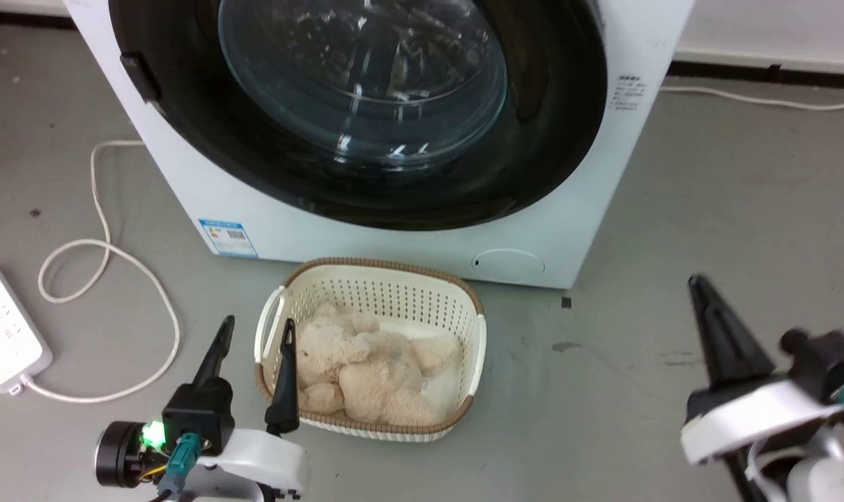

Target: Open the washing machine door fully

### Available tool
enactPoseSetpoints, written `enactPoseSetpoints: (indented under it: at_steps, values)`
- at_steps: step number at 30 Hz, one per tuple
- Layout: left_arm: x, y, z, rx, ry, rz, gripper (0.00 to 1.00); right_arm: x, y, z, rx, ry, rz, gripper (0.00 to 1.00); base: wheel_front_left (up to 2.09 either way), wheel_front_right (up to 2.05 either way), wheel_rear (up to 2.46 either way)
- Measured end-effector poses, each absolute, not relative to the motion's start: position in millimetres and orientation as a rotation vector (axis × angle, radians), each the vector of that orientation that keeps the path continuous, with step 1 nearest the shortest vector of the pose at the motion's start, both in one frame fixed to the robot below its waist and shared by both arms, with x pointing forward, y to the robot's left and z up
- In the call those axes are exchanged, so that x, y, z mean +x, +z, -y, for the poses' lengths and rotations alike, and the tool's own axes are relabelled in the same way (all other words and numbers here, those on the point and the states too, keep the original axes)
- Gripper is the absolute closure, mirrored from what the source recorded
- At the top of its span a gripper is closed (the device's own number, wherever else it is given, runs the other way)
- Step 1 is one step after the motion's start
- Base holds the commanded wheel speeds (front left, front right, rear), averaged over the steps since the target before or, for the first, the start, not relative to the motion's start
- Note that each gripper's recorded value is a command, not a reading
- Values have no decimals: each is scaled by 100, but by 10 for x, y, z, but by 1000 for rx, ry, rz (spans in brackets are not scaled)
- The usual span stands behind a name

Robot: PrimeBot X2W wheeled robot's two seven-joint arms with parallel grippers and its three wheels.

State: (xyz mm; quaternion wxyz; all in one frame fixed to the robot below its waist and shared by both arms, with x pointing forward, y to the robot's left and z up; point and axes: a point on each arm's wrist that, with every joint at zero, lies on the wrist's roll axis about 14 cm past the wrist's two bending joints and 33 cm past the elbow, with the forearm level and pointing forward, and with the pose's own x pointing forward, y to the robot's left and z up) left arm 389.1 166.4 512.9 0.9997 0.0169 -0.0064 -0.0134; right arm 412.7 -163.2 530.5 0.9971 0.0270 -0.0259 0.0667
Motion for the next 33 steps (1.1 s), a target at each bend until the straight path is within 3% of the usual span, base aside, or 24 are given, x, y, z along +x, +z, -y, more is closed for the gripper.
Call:
enactPoseSetpoints:
  at_steps: [24,33]
  values:
    - [4066,4996,-1753,34,10,12,0,5284,5625,1872,480,90,10,100,0,0,0]
    - [4102,4915,-1816,31,32,2,0,5816,5471,1683,688,143,-160,100,0,0,0]
